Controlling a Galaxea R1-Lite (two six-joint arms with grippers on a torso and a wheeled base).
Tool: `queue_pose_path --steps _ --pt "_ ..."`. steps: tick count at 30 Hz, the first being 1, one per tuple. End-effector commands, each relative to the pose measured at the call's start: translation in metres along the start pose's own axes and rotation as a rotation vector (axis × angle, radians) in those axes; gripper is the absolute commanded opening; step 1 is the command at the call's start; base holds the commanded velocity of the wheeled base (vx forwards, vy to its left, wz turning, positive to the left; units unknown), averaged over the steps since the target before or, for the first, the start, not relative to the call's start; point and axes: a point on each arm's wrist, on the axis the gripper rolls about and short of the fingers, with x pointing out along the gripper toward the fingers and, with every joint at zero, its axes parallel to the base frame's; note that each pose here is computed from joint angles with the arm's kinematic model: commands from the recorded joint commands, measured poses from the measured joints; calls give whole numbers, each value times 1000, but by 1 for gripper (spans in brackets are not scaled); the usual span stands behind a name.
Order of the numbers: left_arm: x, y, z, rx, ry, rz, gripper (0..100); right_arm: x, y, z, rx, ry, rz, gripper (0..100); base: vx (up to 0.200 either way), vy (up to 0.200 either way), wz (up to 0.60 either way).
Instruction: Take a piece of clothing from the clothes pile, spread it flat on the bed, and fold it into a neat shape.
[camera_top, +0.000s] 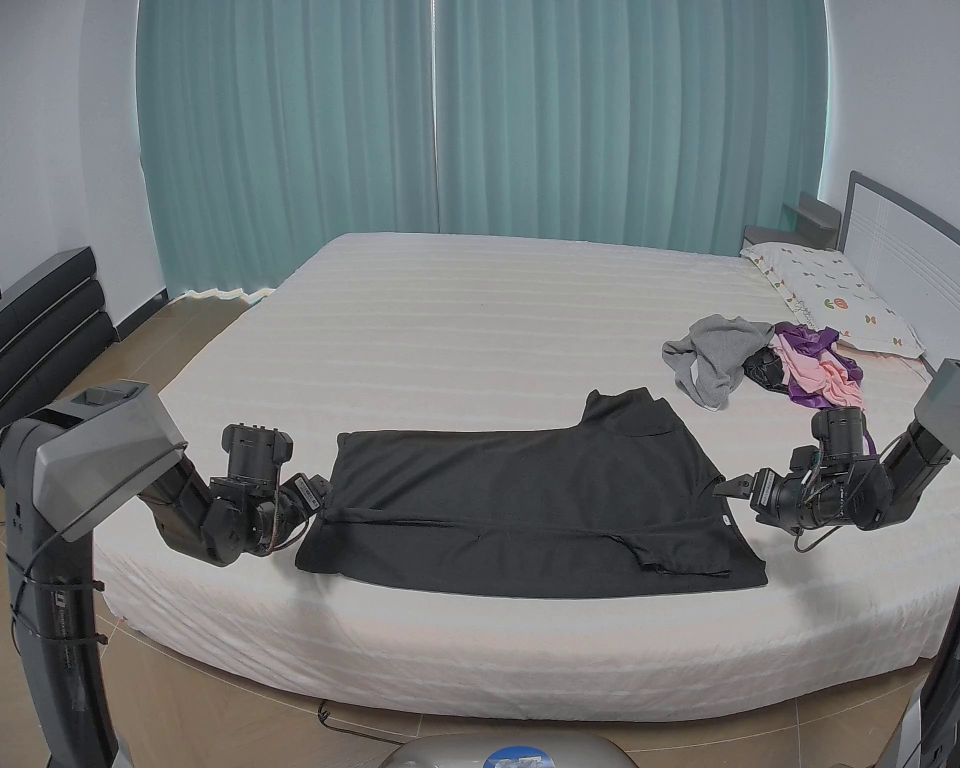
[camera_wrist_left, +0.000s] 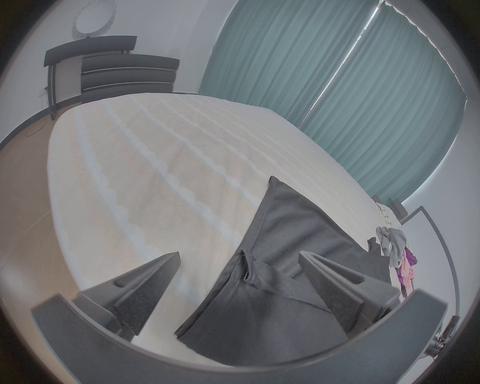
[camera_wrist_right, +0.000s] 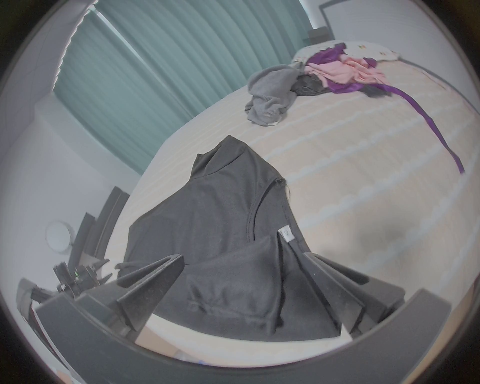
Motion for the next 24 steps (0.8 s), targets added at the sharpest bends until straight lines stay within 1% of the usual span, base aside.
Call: queue_pose_path --steps 1,3,5,7,12,21,24 --pt "-40 3 16 -79 -38 -20 100 -41 11 -4 96 -38 16 100 0 0 0" --pt "-48 7 12 -126 -2 -33 100 -52 12 -9 158 -39 16 100 0 0 0" --pt "-56 12 7 -140 57 -63 100 -57 12 -12 219 -33 20 100 200 0 0" --pt "-61 15 3 -150 116 -97 100 -53 9 -16 273 -14 11 100 200 0 0" --pt "-62 18 1 -164 139 -101 100 -45 5 -22 283 15 -2 100 200 0 0" --pt "-63 26 0 -172 148 -81 100 -53 5 -29 280 29 -6 100 200 0 0" --pt "-64 28 -2 -170 158 -80 100 -52 5 -31 279 37 -10 100 0 0 0"
